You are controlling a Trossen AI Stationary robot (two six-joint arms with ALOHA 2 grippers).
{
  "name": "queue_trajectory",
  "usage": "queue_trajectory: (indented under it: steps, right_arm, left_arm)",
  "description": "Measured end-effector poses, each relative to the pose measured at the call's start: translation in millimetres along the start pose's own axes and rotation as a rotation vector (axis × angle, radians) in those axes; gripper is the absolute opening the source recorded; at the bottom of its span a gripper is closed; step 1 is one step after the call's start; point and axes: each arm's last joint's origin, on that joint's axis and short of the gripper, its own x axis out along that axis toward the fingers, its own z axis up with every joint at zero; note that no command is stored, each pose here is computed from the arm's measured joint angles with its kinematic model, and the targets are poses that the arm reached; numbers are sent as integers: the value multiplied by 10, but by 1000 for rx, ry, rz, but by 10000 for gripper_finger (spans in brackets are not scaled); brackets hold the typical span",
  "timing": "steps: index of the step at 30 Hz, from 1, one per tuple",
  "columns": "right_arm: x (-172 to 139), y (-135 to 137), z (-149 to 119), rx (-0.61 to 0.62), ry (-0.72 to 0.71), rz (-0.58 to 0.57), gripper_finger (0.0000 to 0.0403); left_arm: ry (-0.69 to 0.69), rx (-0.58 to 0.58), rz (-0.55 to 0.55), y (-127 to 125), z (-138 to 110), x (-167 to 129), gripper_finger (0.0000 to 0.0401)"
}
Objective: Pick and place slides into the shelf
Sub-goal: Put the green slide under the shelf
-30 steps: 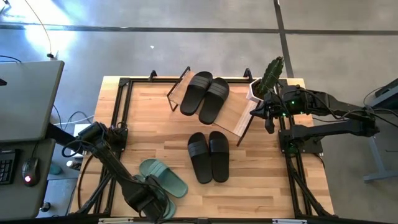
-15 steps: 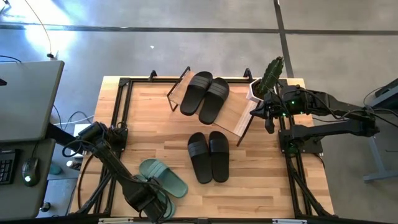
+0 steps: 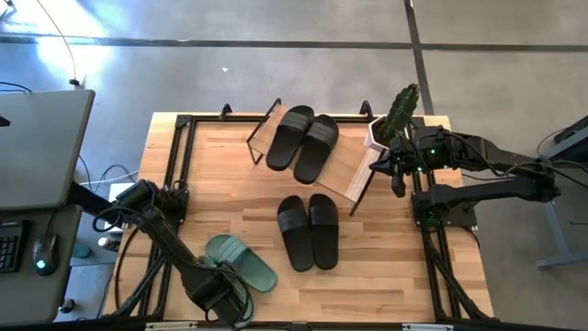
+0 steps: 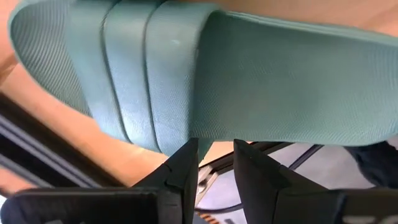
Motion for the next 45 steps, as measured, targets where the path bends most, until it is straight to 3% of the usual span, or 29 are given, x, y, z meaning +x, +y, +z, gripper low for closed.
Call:
queue_trajectory:
  steps: [6, 27, 39, 45]
  right_arm:
    - [0, -1, 0, 0, 0, 0, 0]
    - [1, -1, 0, 0, 0, 0, 0]
    - [0, 0, 0, 0, 0, 0, 0]
    - [1, 0, 0, 0, 1, 0, 0]
  left_arm:
    - [67, 3, 20, 46, 68, -89, 88]
    - [-41, 24, 78, 20, 138, 41, 89]
    - [22, 18, 176, -2, 161, 212, 158]
    - [-2, -15, 240, 60, 166, 204, 169]
